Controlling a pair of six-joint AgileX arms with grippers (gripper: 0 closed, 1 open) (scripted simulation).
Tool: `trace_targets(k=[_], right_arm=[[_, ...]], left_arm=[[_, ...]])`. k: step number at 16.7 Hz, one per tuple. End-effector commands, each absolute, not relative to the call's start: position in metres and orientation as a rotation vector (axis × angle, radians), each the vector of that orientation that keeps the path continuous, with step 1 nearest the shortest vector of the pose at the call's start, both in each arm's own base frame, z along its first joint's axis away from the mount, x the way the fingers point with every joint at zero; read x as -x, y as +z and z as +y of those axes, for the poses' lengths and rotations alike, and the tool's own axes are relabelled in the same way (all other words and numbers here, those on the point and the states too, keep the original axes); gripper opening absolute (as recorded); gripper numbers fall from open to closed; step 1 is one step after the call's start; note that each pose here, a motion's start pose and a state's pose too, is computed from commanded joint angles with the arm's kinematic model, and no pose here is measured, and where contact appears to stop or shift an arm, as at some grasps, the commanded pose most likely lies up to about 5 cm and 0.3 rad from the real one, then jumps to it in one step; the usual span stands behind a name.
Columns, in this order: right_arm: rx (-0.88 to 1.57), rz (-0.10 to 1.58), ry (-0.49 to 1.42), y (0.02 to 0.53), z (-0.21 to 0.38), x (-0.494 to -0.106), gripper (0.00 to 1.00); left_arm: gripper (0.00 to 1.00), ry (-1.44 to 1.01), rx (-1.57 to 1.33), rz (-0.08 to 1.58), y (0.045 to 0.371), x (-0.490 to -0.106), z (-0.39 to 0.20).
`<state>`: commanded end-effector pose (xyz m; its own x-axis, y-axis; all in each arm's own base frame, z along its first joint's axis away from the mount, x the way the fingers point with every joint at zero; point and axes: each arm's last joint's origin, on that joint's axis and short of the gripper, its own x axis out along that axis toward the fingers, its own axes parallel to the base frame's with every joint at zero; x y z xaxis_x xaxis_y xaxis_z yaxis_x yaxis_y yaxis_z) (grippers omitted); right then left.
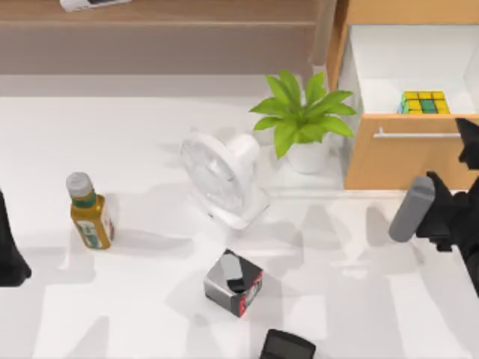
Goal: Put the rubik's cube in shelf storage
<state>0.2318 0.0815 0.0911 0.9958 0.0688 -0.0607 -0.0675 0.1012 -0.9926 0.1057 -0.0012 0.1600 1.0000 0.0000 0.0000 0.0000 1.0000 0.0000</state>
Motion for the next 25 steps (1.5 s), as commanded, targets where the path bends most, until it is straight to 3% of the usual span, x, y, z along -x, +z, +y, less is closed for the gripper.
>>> trace_targets(k=[7,14,19,25], right_arm=[[1.147,0.011,0.352,0.126,0.114,-0.252,1.0],[0.779,0.287,0.539,0.177,0.136,-0.286,1.0],[0.532,0.551,0.508,0.226,0.133,-0.323,1.0],[0.283,0.897,0.33,0.263,0.107,-0.382,1.0]], left_arm=[[1.0,0.0,0.0,0.0,0.16,-0.106,-0.001],[1.0,0.0,0.0,0.0,0.16,-0.106,-0.001],[1.0,0.0,0.0,0.0,0.16,-0.106,-0.001],[1.0,0.0,0.0,0.0,0.16,-0.106,-0.001]])
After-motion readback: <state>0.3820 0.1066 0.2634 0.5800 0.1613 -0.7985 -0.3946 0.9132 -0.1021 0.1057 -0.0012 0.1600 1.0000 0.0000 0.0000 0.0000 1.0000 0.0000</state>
